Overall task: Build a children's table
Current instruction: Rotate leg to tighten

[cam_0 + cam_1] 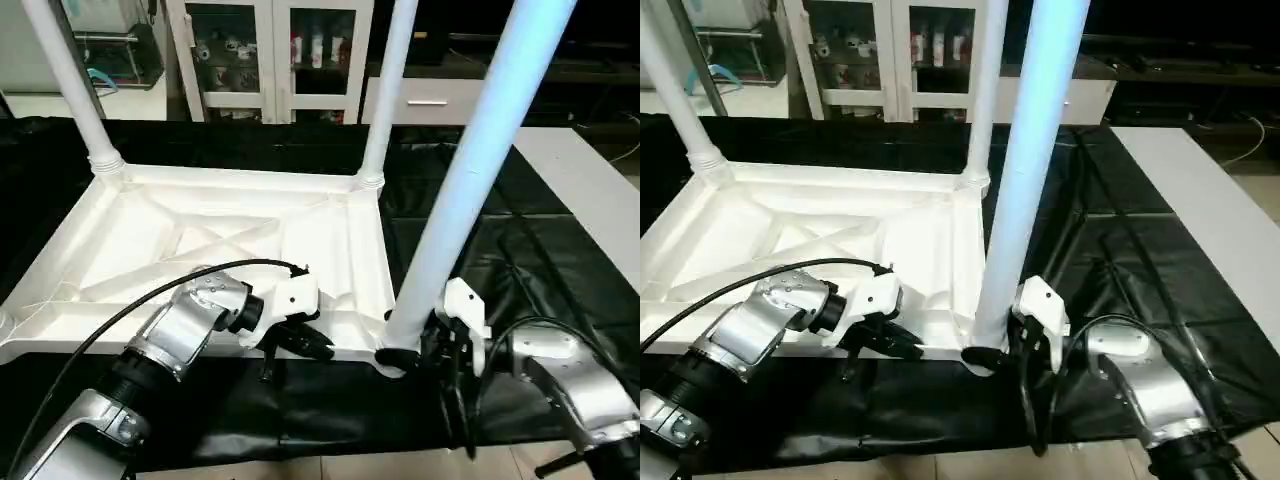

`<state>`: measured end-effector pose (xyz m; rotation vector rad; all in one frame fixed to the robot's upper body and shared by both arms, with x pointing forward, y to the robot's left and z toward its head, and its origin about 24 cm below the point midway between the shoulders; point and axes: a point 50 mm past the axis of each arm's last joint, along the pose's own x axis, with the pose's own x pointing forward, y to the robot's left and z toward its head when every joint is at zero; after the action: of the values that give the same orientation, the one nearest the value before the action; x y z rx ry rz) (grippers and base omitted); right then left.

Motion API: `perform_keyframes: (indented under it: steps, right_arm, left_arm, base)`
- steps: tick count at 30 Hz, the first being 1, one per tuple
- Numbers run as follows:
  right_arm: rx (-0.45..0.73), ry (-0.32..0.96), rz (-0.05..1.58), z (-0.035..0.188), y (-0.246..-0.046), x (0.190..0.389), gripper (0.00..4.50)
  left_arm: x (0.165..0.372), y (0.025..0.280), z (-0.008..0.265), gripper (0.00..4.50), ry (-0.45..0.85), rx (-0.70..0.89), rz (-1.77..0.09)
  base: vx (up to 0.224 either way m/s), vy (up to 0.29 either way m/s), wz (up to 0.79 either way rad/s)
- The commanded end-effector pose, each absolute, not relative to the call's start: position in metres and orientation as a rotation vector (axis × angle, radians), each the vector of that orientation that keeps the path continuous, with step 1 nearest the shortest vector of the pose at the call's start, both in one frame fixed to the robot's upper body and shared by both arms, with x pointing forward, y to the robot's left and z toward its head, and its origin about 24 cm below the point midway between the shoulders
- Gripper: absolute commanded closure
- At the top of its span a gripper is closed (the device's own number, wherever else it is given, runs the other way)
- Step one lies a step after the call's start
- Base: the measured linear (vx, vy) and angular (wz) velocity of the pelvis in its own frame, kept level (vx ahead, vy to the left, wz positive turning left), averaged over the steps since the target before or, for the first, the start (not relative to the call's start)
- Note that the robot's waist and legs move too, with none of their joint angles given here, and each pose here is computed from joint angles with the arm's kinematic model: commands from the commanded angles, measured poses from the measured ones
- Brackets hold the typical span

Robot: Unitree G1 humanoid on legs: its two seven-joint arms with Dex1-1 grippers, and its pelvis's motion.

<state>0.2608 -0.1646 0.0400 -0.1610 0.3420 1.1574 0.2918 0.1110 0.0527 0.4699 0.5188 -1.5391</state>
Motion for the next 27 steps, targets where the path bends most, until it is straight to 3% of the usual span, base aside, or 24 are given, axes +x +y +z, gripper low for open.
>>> perform_keyframes:
  steps: [1, 3, 5, 7, 8, 9, 12, 17, 21, 26, 27]
  right_arm:
    - [-0.185, 0.355, 1.01, 0.034, -0.166, 0.272, 1.78]
    - [-0.166, 0.339, 0.936, 0.033, -0.16, 0.279, 1.78]
    - [-0.033, 0.317, 0.768, 0.033, -0.14, 0.297, 1.78]
    - [-0.027, 0.316, 0.763, 0.033, -0.139, 0.298, 1.78]
    - [0.027, 0.307, 0.696, 0.034, -0.122, 0.307, 1.78]
    - [0.027, 0.307, 0.696, 0.034, -0.122, 0.307, 1.78]
    - [0.05, 0.333, 0.526, 0.033, -0.097, 0.326, 1.79]
    - [0.004, 0.38, 0.316, 0.028, -0.087, 0.341, 1.79]
    - [0.018, 0.362, 0.325, 0.031, -0.083, 0.343, 1.8]
    - [0.054, 0.258, 0.499, 0.043, -0.072, 0.339, 1.8]
    - [0.05, 0.243, 0.517, 0.045, -0.073, 0.338, 1.24]
  left_arm:
    - [0.292, 0.093, 0.056, 4.5, 0.478, 0.471, -1.571]
    - [0.299, 0.087, 0.056, 4.5, 0.452, 0.451, -1.501]
    - [0.315, 0.069, 0.058, 4.5, 0.408, 0.403, -1.331]
    - [0.316, 0.069, 0.058, 4.5, 0.407, 0.401, -1.325]
    - [0.323, 0.058, 0.058, 4.5, 0.401, 0.382, -1.231]
    - [0.323, 0.058, 0.058, 4.5, 0.401, 0.382, -1.231]
    - [0.334, 0.038, 0.058, 4.5, 0.391, 0.34, -1.077]
    - [0.342, 0.024, 0.056, 4.5, 0.385, 0.357, -0.951]
    - [0.343, 0.025, 0.057, 4.5, 0.381, 0.367, -0.954]
    - [0.34, 0.034, 0.054, 4.5, 0.388, 0.397, -1.031]
    - [0.339, 0.036, 0.054, 4.5, 0.392, 0.402, -1.05]
  base:
    - [0.0, 0.0, 0.0]
    - [0.0, 0.0, 0.0]
    - [0.0, 0.0, 0.0]
    - [0.0, 0.0, 0.0]
    - [0.0, 0.0, 0.0]
    - [0.0, 0.0, 0.0]
    - [0.0, 0.0, 0.0]
    - [0.0, 0.0, 0.0]
    - [0.0, 0.0, 0.0]
    - [0.0, 0.0, 0.0]
    - [0.0, 0.0, 0.0]
